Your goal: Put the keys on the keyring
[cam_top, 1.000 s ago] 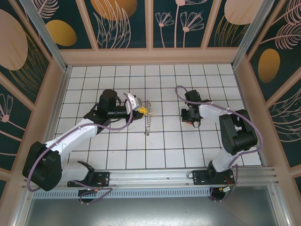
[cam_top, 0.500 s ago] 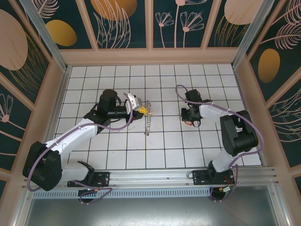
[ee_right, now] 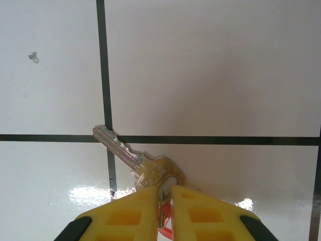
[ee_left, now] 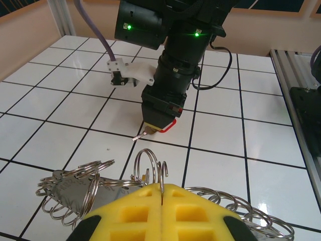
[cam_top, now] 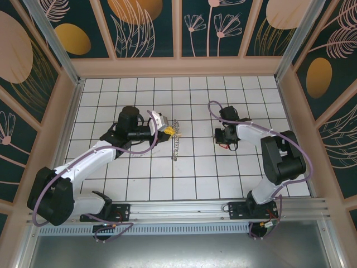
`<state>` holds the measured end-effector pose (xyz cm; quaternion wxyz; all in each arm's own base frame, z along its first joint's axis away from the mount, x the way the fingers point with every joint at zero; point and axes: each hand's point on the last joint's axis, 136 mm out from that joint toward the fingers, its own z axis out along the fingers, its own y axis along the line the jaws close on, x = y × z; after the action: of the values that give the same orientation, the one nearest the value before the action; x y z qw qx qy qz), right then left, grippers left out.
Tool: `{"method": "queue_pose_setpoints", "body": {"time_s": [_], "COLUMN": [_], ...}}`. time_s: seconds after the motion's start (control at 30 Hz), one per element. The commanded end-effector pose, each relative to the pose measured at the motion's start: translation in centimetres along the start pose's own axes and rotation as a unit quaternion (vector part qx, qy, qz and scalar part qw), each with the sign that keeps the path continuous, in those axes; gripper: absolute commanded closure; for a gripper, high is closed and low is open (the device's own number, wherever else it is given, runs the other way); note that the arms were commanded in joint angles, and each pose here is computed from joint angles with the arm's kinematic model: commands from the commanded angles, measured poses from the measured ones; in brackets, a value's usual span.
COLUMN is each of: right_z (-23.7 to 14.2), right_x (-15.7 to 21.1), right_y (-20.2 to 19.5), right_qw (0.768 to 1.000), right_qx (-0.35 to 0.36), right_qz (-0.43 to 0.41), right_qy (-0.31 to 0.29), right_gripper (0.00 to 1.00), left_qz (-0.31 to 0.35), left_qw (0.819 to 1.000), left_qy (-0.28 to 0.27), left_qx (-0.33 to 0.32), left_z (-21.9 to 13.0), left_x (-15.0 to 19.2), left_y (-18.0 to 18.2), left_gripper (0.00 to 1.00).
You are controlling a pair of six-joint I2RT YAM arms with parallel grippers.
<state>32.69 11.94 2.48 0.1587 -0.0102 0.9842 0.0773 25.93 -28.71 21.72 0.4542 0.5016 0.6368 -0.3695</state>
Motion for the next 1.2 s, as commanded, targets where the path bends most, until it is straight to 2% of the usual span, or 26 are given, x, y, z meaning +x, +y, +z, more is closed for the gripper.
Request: {"method": "queue_pose_setpoints", "body": {"time_s": [0.0, 0.2, 0.97, 1.17], "right_z": [0.19, -0.13, 0.36, -0.15], "right_x": [0.26, 0.0, 0.57, -0.08], "right_y": [-0.26, -0.23, -0.3, -0.22], "right_qw": [1.0, 1.0, 1.0, 1.0], "right_qx": [0.001, 0.001, 0.005, 0.004], "right_qz": [0.012, 0.011, 0.01, 0.01], "right_qy": [0.01, 0.004, 0.023, 0.005], "right_gripper": [0.86, 0.89, 0.86, 0.91], "left_qz": [0.014, 0.014, 0.017, 0.017], "left_qw": [1.0, 1.0, 1.0, 1.0], "left_qy": [-0.011, -0.011, -0.012, -0.011], "left_qx": [0.006, 0.004, 0.004, 0.005], "left_z": [0.0, -0.12, -0.08, -0.02], "left_x": [-0.79, -0.8, -1.06, -1.0], "left_y": [-0.19, -0.18, -0.1, -0.08], "left_gripper": [1.0, 1.0, 1.0, 1.0]}}
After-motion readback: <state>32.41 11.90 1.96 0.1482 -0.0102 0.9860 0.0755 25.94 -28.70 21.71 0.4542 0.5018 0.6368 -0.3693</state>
